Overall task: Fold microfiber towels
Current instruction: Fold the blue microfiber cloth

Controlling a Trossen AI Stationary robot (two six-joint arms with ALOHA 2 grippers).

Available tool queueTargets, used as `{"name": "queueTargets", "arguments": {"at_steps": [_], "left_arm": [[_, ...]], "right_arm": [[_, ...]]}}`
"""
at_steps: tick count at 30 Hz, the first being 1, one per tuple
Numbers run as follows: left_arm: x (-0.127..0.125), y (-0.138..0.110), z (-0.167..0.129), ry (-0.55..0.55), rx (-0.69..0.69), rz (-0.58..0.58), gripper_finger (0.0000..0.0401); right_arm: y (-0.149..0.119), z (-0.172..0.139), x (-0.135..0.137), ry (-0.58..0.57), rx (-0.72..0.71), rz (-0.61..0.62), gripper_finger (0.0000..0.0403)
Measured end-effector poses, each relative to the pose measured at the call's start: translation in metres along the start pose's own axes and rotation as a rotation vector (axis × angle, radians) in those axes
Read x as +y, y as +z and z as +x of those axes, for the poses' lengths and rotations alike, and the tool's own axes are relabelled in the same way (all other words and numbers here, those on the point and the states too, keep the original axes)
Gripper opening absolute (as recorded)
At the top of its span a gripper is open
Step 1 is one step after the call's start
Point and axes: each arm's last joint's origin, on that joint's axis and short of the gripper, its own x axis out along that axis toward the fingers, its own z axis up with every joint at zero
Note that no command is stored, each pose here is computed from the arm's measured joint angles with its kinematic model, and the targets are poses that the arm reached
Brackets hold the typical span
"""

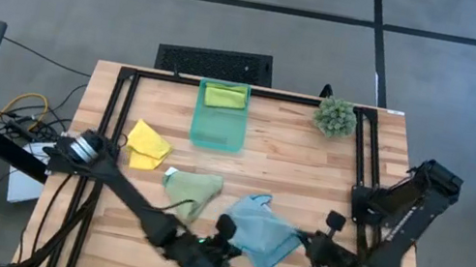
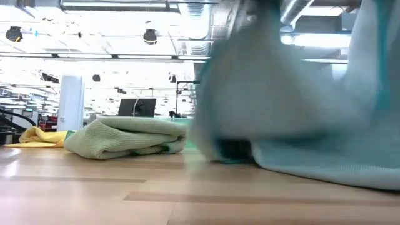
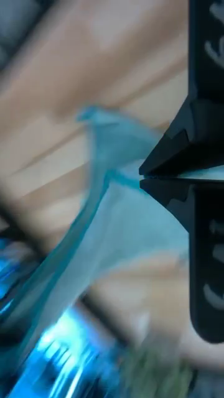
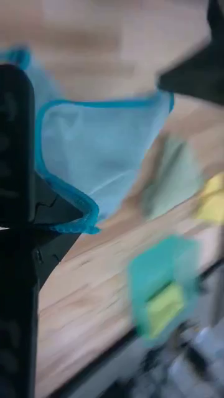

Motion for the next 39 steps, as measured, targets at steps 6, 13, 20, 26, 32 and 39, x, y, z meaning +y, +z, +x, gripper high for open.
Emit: {"name": "queueTargets", "arguments": {"at_steps": [6, 13, 20, 26, 32, 39], "left_arm": [[0.031, 0.052, -0.085, 0.148, -0.278, -0.062, 0.0], [0.056, 0.082, -0.158, 0.212, -0.555, -0.118, 0.0], [0.084, 0.062, -0.134, 0.348, -0.312, -0.135, 0.0], [0.111, 0.012, -0.069, 0.469, 0.009, -0.225, 0.0], [0.133, -0.049, -0.024, 0.636, 0.171, -0.273, 0.0], [0.136, -0.09, -0.005, 0.65, 0.271, -0.186, 0.0]], "right_arm": [[0.043, -0.069, 0.004, 0.16, -0.205, -0.022, 0.0015], [0.08, -0.144, 0.0, 0.287, -0.464, -0.012, 0.0014], [0.068, -0.134, -0.029, 0.179, -0.438, 0.031, 0.001], [0.03, -0.068, -0.038, 0.047, -0.242, 0.165, 0.0011], [-0.016, 0.007, -0.067, -0.211, -0.027, 0.235, 0.0012], [-0.039, 0.05, -0.09, -0.395, 0.061, 0.213, 0.0012]]}}
